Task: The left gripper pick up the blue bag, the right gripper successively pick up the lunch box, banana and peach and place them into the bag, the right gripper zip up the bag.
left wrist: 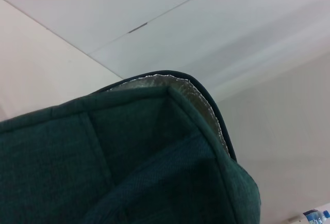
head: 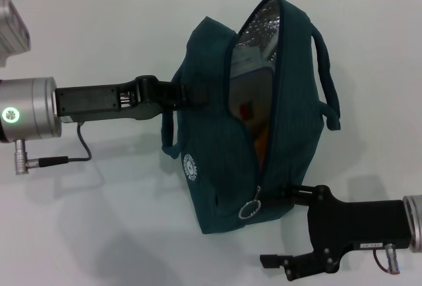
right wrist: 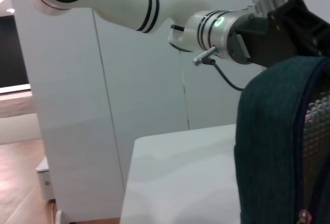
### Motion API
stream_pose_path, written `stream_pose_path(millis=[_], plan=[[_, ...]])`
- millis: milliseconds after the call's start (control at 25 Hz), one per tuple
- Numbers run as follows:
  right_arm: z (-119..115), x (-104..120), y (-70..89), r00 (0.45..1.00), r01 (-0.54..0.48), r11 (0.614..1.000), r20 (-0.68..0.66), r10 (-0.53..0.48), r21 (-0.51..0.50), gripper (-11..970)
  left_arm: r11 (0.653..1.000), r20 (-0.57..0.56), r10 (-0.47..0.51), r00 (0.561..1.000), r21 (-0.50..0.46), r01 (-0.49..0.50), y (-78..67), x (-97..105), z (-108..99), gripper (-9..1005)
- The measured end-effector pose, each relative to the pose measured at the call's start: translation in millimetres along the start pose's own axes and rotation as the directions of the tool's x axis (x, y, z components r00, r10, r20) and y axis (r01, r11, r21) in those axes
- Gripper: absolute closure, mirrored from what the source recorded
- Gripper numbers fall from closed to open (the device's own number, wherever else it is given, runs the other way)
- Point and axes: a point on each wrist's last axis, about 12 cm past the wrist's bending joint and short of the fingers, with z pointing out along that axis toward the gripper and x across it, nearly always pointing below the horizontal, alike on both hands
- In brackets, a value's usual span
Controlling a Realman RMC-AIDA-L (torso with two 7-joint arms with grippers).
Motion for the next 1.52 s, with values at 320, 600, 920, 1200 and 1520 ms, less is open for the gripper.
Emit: stream_pose_path(millis=[320, 600, 920, 1200, 1520], plan=[[-0.7, 0.9, -4.2, 1.000, -0.009, 0.999, 0.007, 0.009, 0.053, 80, 1.000, -0.001, 0.000, 1.000, -0.001, 0.000, 0.1, 0.2, -0.5, 955], [-1.3, 0.7, -5.5, 1.000, -0.013, 0.997, 0.015, 0.012, 0.072, 81, 1.000, 0.000, -0.003, 1.000, -0.002, 0.003, 0.6, 1.2, -1.3, 955], [2.8, 1.1, -5.0, 1.000, -0.008, 0.999, -0.002, 0.008, 0.049, 81, 1.000, 0.000, -0.002, 1.000, -0.002, 0.002, 0.4, 0.8, -0.9, 955], [5.5, 0.9, -2.5, 1.000, -0.004, 1.000, -0.007, 0.004, 0.022, 86, 1.000, 0.000, -0.002, 1.000, -0.002, 0.002, 0.5, 0.8, -1.1, 955], [5.9, 0.0, -2.5, 1.000, 0.009, 1.000, -0.005, -0.009, 0.017, 114, 1.000, -0.001, 0.002, 1.000, -0.003, -0.002, 0.0, -0.7, -0.7, 955]])
